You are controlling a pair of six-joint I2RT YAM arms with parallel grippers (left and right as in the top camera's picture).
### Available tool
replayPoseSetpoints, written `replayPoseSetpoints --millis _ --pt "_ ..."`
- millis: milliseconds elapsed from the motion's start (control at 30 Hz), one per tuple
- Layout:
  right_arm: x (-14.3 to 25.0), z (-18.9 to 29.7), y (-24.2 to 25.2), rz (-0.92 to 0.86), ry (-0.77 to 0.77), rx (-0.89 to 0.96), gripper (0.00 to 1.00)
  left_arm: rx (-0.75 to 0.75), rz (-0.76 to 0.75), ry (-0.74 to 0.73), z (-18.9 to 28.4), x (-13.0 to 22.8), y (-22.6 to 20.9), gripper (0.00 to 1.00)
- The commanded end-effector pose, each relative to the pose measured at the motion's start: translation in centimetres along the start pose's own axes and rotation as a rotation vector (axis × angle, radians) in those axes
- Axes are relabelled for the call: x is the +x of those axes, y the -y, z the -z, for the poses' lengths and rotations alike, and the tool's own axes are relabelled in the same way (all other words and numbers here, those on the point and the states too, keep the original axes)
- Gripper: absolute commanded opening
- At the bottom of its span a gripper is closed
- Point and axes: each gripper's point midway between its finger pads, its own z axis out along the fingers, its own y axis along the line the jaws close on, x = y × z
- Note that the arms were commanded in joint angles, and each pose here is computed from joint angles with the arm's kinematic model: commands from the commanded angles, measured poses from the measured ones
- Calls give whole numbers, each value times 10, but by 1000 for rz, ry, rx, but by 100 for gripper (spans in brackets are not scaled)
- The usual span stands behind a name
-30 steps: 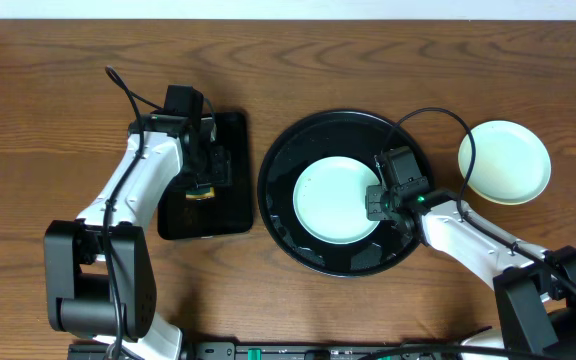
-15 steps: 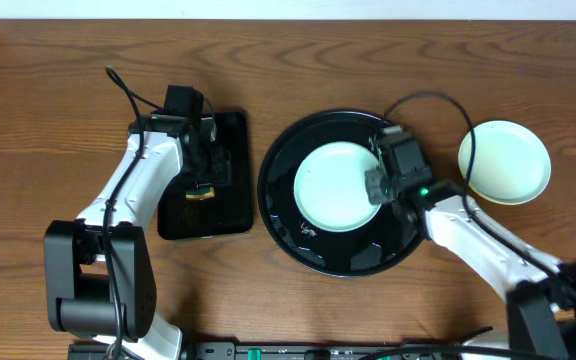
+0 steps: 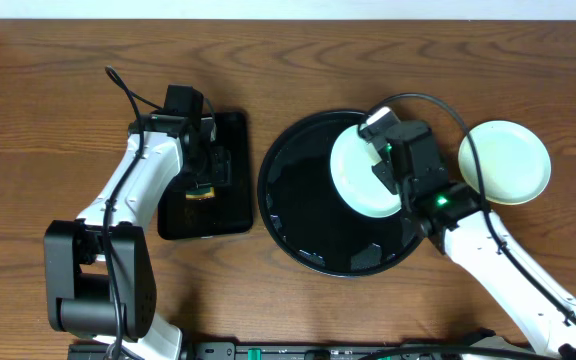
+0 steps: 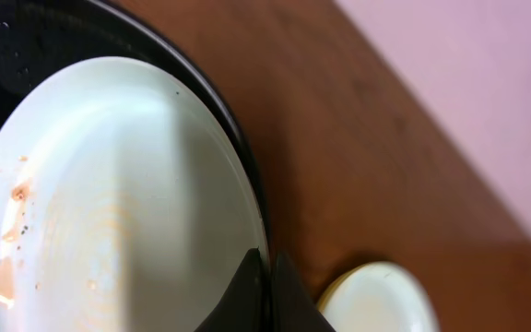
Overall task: Clean dirty plates on tray and stack at the side
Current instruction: 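Lift the blue plate with the right gripper and move it right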
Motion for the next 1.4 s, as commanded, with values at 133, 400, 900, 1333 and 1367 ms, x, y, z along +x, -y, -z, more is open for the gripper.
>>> replayPoseSetpoints --millis 133,400,900,1333,1367 --pt "-40 27 11 169 81 179 1 -10 -1 -6 -2 2 -2 69" --pt "-63 45 10 205 137 281 1 -10 -1 -5 -2 2 -2 69" --pt "-88 70 -7 391 186 356 1 -10 -1 -5 -2 2 -2 69" --pt "-86 69 13 203 188 406 1 -10 -1 -6 -2 2 -2 69" --pt "-82 67 19 139 185 409 1 -10 -1 -5 -2 2 -2 69"
